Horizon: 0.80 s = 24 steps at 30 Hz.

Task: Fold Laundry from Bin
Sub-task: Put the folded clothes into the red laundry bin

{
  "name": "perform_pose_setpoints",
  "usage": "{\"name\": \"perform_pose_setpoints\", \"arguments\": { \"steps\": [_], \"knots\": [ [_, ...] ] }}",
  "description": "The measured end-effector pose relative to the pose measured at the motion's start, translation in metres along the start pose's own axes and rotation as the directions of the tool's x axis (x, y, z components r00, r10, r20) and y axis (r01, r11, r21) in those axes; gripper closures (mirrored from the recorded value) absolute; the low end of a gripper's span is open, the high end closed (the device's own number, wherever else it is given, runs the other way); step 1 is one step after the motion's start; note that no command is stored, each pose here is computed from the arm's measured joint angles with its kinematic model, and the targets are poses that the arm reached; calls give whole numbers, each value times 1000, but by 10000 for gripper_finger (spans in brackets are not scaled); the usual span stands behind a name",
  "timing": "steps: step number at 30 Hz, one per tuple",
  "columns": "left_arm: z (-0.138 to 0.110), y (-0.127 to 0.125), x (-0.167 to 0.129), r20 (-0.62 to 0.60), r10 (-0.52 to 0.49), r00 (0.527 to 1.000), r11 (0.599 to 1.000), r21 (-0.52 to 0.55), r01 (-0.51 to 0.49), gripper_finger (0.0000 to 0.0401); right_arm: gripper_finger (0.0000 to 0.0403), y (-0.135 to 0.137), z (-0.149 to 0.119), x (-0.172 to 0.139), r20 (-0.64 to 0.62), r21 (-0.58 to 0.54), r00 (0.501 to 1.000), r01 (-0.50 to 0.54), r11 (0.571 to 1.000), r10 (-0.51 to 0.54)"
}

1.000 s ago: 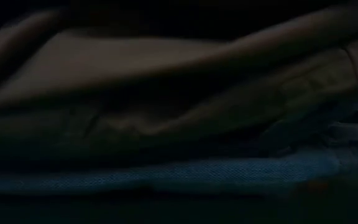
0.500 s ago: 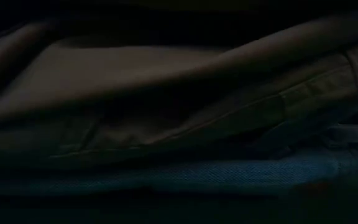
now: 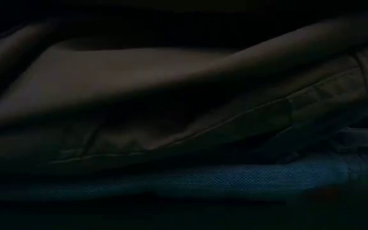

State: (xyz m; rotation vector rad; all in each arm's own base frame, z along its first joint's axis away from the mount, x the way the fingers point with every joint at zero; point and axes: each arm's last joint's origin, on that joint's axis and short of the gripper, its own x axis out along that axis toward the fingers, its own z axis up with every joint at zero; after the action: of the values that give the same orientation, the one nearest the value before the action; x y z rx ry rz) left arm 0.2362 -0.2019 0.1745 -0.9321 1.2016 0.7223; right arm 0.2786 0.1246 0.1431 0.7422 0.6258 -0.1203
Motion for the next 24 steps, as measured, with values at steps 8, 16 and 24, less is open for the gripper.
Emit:
{"name": "perform_pose_setpoints", "arguments": {
  "steps": [8, 16, 24],
  "knots": [
    [12, 7, 8, -9, 56, 998, 998, -24, -56, 334, 391, 0, 0, 0, -2, 0, 1000, 0, 1000, 0],
    [13, 17, 19, -129, 102, 986, 994, -34, -107, 275, 391, 0, -1, 0, -16, 0, 1000, -8, 1000, 8],
    [19, 13, 24, -35, 16, 999, 996, -86, -19, 234, 391, -1, -1, 0, -21, -2, 1000, -3, 1000, 3]
  ]
}}
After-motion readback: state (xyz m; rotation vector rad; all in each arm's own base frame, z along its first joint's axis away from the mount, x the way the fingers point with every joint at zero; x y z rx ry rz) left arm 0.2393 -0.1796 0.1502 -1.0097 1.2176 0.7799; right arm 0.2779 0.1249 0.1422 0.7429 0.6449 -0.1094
